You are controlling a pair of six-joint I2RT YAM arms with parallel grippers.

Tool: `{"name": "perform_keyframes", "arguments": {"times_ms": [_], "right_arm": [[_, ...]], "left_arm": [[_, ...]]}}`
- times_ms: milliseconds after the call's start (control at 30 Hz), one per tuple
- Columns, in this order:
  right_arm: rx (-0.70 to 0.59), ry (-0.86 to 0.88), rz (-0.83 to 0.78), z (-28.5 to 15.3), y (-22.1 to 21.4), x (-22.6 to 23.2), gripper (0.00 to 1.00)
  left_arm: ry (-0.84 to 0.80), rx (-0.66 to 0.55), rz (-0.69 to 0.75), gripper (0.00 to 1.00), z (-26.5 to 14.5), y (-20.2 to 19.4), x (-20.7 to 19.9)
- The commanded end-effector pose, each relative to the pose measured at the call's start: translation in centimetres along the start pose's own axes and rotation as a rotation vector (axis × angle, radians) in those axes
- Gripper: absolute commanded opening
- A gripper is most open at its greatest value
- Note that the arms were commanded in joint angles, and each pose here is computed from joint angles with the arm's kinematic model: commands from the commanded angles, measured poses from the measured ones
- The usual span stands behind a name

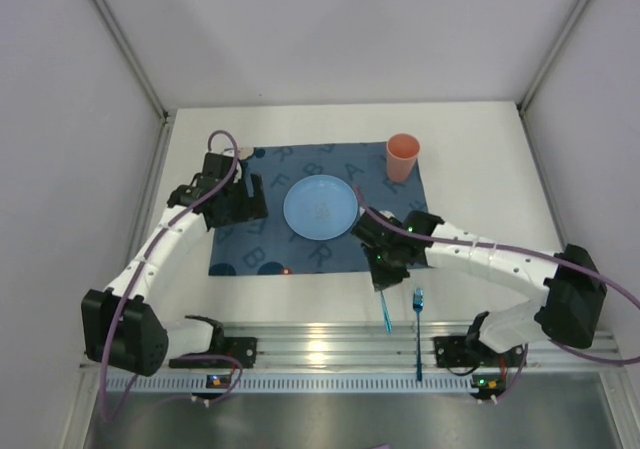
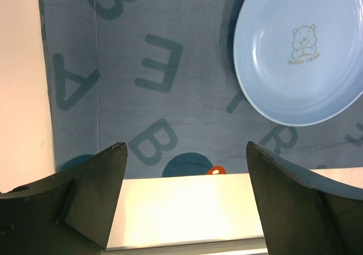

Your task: Set the dinner table for one person

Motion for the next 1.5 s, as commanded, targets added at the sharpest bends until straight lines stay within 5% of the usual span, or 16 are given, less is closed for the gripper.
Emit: {"name": "perform_keyframes", "arguments": {"times_ms": [0, 533, 867, 1167, 1233, 1300, 1467], "right_arm": [[-0.099, -0.078, -0.100, -4.1, 2.4, 0.1, 0.00], [-0.118, -0.139, -0.047, -1.3, 20.0, -1.2, 0.00], [-0.036, -0.174, 0.039, 5.0, 23.7, -3.0, 0.00], [-0.058, -0.109, 0.170, 6.6, 24.7, -3.2, 0.00], [-0.063, -0.093, 0.183, 6.8, 25.1, -2.9, 0.09], [-0.071, -0.091, 0.188, 6.8, 25.3, -2.8, 0.30], [-0.080, -0.093, 0.186, 6.5, 25.5, -3.2, 0.45]], "left_arm": [[-0.021, -0.079, 0.005, 0.91, -0.2, 2.6, -0.6], [0.006, -0.067, -0.140, 0.98, 1.2, 4.0, 2.2], [0.039, -0.040, -0.127, 0.98, 2.0, 3.4, 3.8], [-0.009, -0.022, -0.142, 0.97, 3.4, 4.1, 3.3], [-0.011, -0.015, -0.139, 0.97, 3.7, 4.3, 3.2], [-0.019, -0.013, -0.138, 0.97, 3.8, 4.5, 3.1], [-0.048, -0.010, -0.141, 0.95, 4.0, 5.1, 2.7]]}}
Point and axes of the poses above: each gripper's point midway between its finger pads, its own z axis out along the fingers, its own x axis along the line the jaws close on, y = z × x, the point moved 7 cm from there along -z, back along the fingers, and after that the axes turned 3 degrees about z, right-handed, at the moved point
